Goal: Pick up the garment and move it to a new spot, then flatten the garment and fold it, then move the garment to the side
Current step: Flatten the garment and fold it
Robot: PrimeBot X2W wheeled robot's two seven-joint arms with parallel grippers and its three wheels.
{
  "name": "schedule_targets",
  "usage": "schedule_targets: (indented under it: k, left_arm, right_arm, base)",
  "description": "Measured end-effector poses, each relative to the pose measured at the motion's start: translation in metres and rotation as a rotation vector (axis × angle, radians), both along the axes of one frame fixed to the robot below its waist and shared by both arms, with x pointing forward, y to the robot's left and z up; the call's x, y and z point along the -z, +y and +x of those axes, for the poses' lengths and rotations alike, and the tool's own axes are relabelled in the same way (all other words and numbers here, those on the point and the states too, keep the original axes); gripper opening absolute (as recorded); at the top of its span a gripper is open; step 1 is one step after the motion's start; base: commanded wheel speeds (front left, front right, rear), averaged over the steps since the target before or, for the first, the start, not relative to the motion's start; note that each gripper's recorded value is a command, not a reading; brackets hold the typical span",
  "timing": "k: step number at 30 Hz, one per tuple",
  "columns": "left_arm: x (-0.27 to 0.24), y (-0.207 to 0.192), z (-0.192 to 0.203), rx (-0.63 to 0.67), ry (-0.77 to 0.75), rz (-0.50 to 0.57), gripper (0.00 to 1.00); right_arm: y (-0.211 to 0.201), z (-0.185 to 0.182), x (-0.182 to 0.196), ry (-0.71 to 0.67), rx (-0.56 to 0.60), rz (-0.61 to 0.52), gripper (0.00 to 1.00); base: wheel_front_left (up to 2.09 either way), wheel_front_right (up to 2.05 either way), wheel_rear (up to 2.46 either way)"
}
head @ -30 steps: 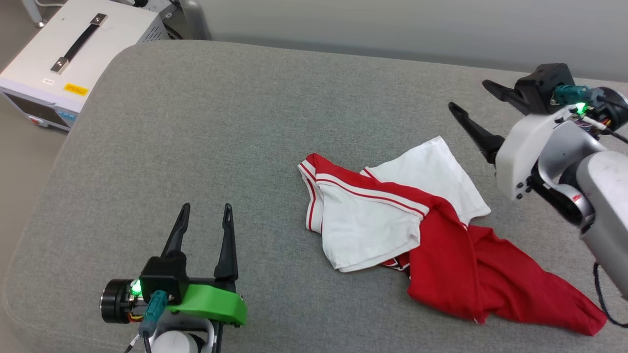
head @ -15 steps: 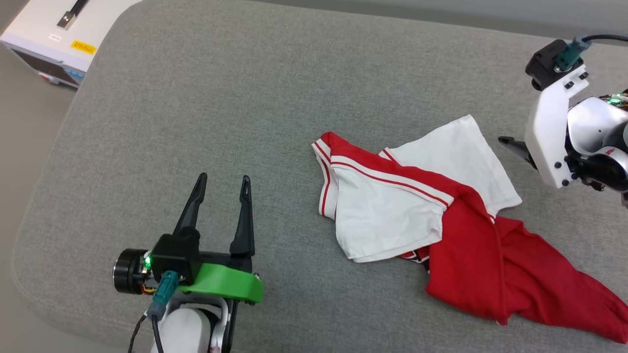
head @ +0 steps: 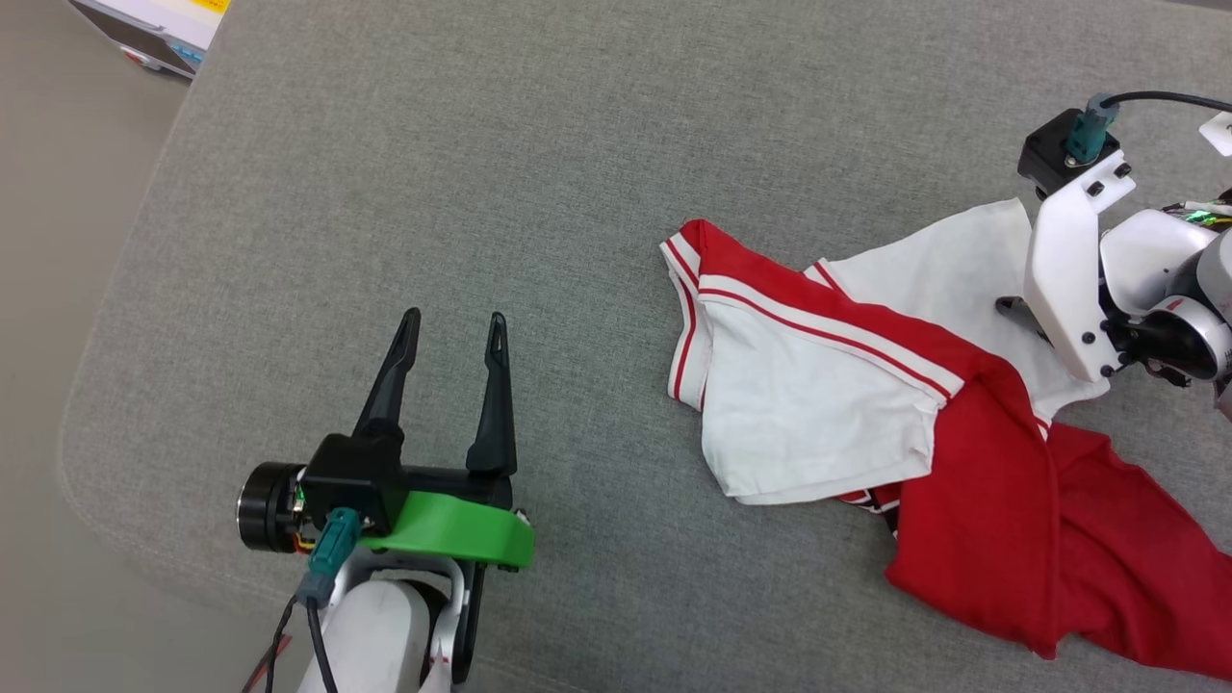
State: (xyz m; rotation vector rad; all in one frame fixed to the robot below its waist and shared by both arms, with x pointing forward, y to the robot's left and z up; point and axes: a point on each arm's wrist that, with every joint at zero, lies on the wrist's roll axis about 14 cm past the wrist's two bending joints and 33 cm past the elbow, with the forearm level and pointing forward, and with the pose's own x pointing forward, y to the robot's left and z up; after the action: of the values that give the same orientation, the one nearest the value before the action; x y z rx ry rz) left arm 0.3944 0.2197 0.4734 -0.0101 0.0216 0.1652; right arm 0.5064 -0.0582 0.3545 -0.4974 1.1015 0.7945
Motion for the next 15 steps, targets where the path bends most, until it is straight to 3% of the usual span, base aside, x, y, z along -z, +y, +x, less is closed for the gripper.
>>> schedule_targets:
  k: [3, 4, 5, 15]
  left_arm:
    - [-0.001, 0.000, 0.000, -0.002, -0.003, 0.000, 1.00]
    - [-0.001, -0.001, 0.001, 0.000, -0.004, -0.001, 1.00]
    - [-0.001, -0.001, 0.001, 0.002, -0.006, -0.002, 1.00]
    - [-0.015, -0.004, -0.004, 0.011, -0.045, -0.009, 1.00]
  right_arm:
    - [0.000, 0.000, -0.001, -0.007, -0.006, 0.000, 1.00]
    - [0.000, 0.000, -0.002, -0.014, -0.008, 0.001, 0.39]
    - [0.000, 0.000, -0.004, -0.022, -0.008, 0.009, 0.00]
    - [0.027, 0.004, -0.048, -0.210, -0.048, 0.189, 0.00]
  base:
    - [0.00, 0.00, 0.00]
    - [0.00, 0.00, 0.00]
    - [0.00, 0.00, 0.00]
    - [0.00, 0.00, 0.00]
